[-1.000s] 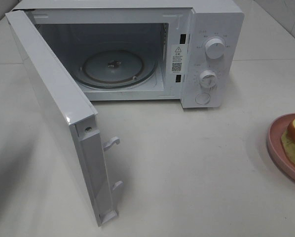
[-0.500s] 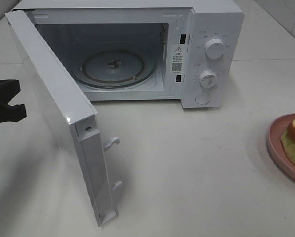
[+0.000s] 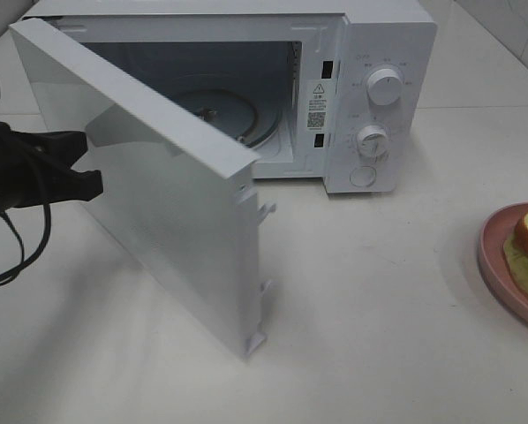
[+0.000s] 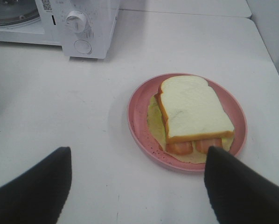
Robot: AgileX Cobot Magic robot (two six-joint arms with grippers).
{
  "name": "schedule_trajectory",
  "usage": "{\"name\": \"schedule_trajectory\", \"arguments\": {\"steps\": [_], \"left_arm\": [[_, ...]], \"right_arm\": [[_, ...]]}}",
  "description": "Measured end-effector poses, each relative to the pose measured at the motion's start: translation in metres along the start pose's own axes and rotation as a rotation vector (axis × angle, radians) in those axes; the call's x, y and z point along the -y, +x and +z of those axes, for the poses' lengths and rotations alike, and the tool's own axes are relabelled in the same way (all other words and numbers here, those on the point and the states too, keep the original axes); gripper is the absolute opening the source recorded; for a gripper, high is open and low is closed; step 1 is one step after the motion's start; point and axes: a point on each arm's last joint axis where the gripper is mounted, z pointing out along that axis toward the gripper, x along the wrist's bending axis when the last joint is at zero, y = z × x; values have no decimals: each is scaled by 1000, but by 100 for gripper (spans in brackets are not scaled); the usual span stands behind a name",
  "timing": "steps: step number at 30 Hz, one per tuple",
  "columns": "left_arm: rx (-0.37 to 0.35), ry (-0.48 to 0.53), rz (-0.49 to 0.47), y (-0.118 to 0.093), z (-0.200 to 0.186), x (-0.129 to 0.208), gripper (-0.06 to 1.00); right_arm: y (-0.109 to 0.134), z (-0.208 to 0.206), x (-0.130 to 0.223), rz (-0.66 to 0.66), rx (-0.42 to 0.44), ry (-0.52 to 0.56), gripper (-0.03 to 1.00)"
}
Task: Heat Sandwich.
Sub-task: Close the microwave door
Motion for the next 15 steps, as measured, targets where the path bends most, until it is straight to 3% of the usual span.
{"name": "schedule_trajectory", "arguments": {"steps": [4,15], "left_arm": [[36,9,26,-14,14,-6,0],[48,7,38,-45,45,-24,0]], "right_arm": [[0,0,0,0,0,0,76],[0,0,0,0,0,0,76]]}}
